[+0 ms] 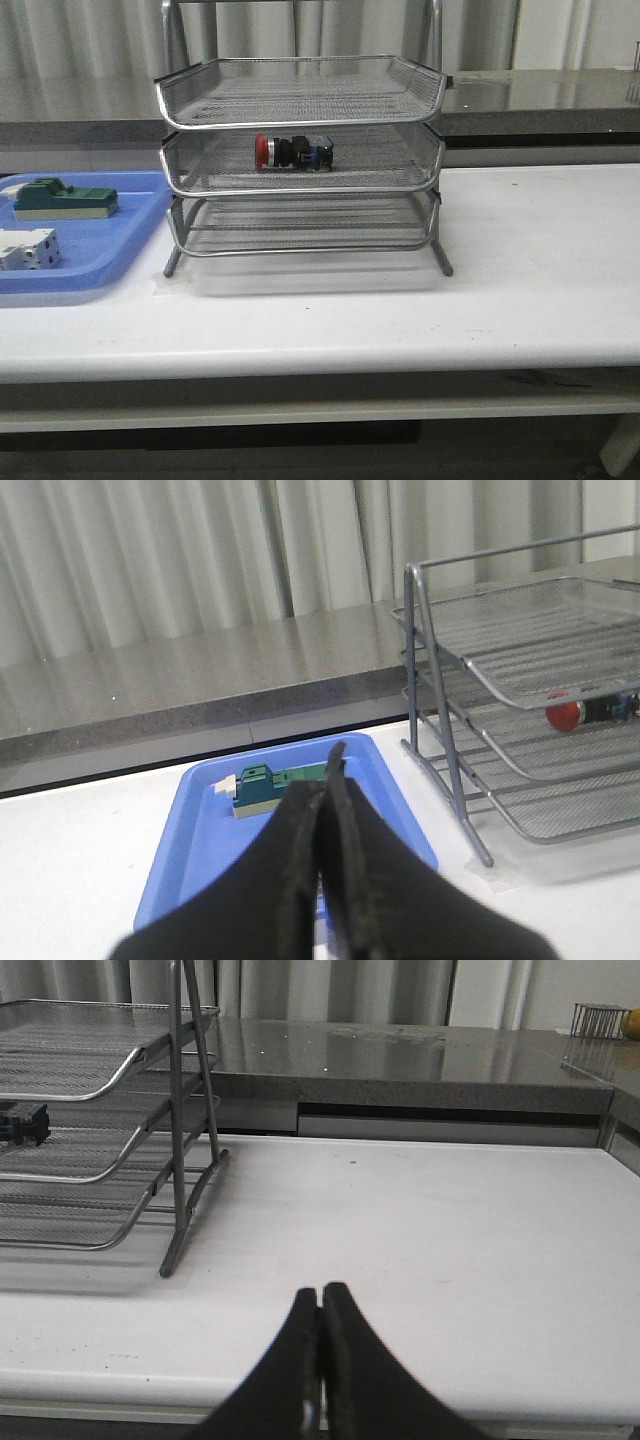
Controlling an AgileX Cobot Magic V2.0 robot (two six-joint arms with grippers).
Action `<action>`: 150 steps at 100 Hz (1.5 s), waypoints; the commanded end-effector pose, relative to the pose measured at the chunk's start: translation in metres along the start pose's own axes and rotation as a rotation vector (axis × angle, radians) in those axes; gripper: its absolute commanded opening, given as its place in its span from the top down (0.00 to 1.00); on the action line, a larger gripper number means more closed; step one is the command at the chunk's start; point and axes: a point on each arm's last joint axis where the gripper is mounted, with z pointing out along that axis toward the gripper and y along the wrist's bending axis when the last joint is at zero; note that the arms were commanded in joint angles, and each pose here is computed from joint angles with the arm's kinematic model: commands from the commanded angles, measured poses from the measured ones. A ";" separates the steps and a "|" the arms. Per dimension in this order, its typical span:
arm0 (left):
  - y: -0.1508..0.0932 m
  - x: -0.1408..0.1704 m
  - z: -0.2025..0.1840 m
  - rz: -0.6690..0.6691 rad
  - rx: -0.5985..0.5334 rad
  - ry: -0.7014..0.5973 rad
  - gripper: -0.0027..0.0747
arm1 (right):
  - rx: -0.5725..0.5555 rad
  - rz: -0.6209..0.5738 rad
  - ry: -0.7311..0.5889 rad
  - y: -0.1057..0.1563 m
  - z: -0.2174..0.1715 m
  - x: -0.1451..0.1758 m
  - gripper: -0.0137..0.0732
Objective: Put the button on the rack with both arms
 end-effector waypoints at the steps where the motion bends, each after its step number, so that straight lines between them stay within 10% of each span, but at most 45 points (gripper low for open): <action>1: 0.003 -0.006 0.001 -0.022 -0.034 -0.108 0.99 | -0.002 -0.010 -0.092 0.000 -0.001 -0.007 0.91; 150: -0.003 0.032 0.005 -0.040 -0.002 -0.123 0.99 | -0.002 -0.010 -0.092 0.000 -0.001 -0.007 0.91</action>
